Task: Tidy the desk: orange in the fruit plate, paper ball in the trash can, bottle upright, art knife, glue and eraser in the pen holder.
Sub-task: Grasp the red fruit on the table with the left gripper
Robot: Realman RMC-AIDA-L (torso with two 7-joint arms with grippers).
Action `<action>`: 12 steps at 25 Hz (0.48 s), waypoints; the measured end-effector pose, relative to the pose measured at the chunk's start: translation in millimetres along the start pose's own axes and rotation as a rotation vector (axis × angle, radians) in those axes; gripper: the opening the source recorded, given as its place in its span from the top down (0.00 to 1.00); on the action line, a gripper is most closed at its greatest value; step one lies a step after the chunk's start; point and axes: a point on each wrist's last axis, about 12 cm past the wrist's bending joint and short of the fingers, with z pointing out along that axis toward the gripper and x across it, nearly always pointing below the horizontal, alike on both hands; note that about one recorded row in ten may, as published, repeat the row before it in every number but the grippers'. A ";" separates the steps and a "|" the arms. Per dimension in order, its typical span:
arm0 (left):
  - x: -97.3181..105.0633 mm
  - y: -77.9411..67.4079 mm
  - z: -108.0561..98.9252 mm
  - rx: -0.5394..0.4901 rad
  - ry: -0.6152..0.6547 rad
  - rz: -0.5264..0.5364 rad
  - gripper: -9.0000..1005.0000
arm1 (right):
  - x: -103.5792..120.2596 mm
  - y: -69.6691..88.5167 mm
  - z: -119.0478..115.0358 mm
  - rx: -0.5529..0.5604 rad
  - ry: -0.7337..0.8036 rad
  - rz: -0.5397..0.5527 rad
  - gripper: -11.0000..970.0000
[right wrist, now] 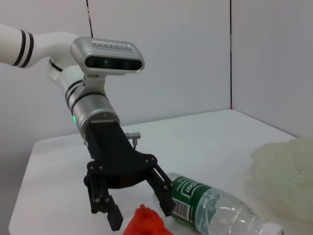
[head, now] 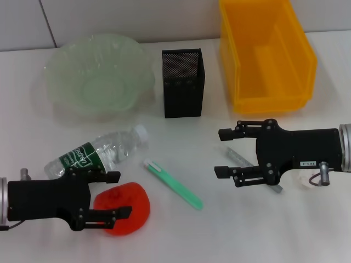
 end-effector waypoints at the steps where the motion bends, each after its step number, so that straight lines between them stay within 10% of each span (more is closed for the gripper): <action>1: 0.3 -0.2 1.1 0.003 0.006 0.000 0.33 | 0.0 0.0 0.0 0.000 0.000 0.000 0.20; 12: 5.2 -2.6 13.0 0.032 0.067 0.013 0.37 | 0.2 0.8 -0.3 -0.004 -0.001 0.001 0.20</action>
